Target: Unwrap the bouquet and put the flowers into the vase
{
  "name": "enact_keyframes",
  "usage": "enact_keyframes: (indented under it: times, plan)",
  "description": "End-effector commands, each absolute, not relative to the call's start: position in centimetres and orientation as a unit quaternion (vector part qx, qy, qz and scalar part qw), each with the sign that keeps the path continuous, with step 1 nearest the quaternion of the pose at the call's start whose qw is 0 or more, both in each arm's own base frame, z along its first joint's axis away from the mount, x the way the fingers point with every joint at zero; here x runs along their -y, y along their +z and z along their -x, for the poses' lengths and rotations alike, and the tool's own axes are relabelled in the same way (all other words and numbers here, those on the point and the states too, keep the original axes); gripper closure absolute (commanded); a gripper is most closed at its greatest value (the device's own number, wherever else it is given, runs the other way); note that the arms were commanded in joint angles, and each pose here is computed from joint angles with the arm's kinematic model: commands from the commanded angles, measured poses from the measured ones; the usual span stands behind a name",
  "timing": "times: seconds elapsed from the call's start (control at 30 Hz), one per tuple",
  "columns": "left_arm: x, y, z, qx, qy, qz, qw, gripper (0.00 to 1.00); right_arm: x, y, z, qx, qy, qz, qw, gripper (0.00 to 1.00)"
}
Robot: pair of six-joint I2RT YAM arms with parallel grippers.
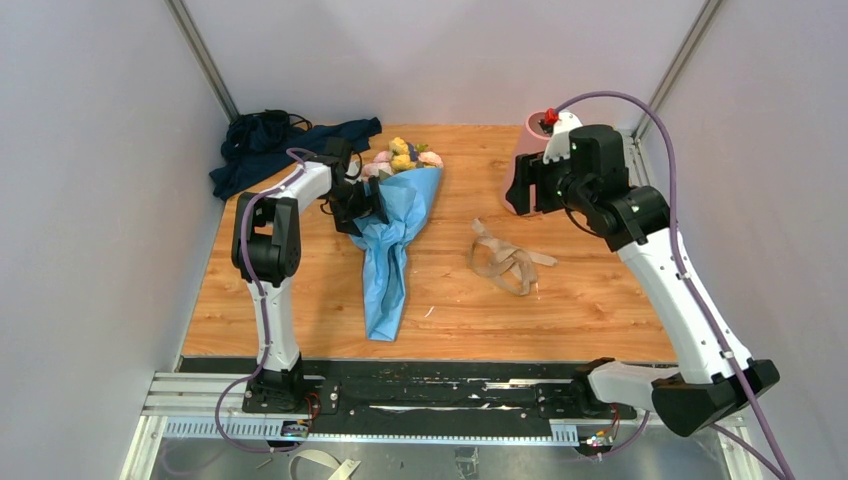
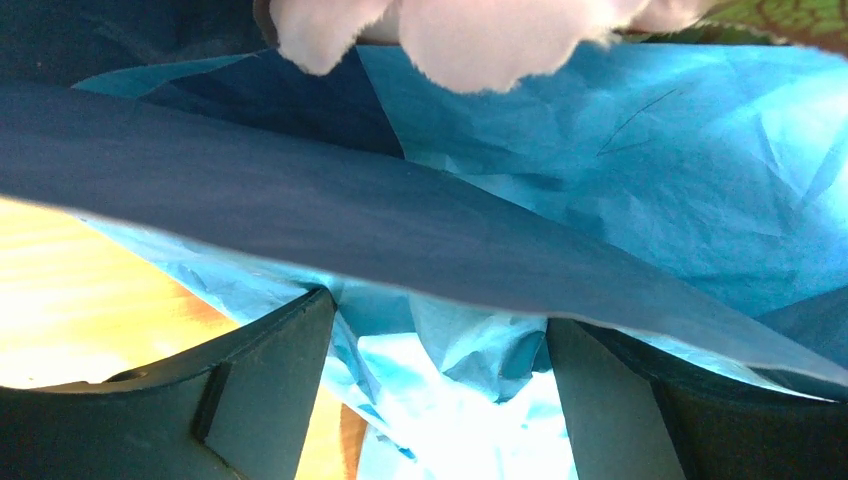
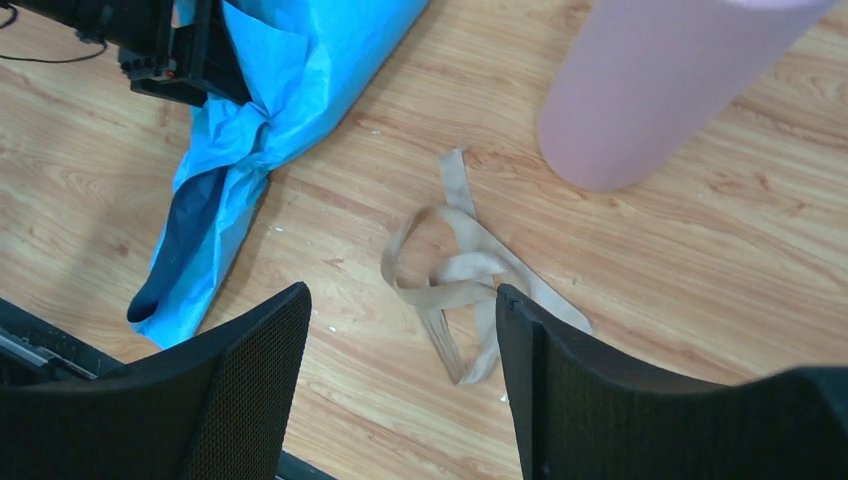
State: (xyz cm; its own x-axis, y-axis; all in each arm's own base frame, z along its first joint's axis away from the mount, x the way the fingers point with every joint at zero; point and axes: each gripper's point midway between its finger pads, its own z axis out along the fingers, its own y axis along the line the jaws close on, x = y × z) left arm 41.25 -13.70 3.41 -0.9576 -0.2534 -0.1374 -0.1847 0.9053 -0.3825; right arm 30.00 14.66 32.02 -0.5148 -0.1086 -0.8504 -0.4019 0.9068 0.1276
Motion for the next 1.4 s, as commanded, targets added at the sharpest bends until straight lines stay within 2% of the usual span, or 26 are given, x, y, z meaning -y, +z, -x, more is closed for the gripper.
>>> enact_keyframes:
  times: [0.0,0.1,0.3,0.43,0.8,0.9,1.1,1.27,1.37]
  plan:
    - [12.8,4.2,-40.3,-0.976,-0.162,0.113,0.092,0.11,-17.1,33.7,-31.1,-0.838,0.168,0.176,0.488,0.28]
    - [13.3,6.6,-41.0,-0.971,-0.181,0.107,0.115,0.11,-20.3,33.2,-32.0,-0.832,0.181,0.204,0.482,0.28]
    - [14.3,13.3,-42.2,-0.954,-0.221,0.098,0.177,0.10,-27.9,27.7,-34.7,-0.841,0.228,0.233,0.432,0.28]
    - [13.9,17.9,-42.1,-0.944,-0.222,0.085,0.227,0.09,-30.5,24.7,-37.1,-0.849,0.243,0.231,0.409,0.29]
    - [10.9,23.2,-39.4,-0.932,-0.156,0.080,0.317,0.10,-37.1,20.5,-40.1,-0.844,0.311,0.263,0.348,0.32]
    - [10.8,25.0,-38.9,-0.924,-0.161,0.079,0.338,0.11,-38.7,18.7,-40.3,-0.846,0.316,0.275,0.329,0.35]
    - [10.3,26.9,-38.7,-0.917,-0.152,0.075,0.362,0.11,-42.0,17.3,-39.4,-0.837,0.342,0.301,0.302,0.49]
    - [10.2,26.4,-38.5,-0.920,-0.149,0.077,0.355,0.11,-44.0,18.2,-38.7,-0.826,0.361,0.317,0.296,0.59]
    - [10.0,26.5,-38.4,-0.919,-0.146,0.076,0.357,0.11,-45.2,19.8,-38.1,-0.813,0.383,0.322,0.298,0.62]
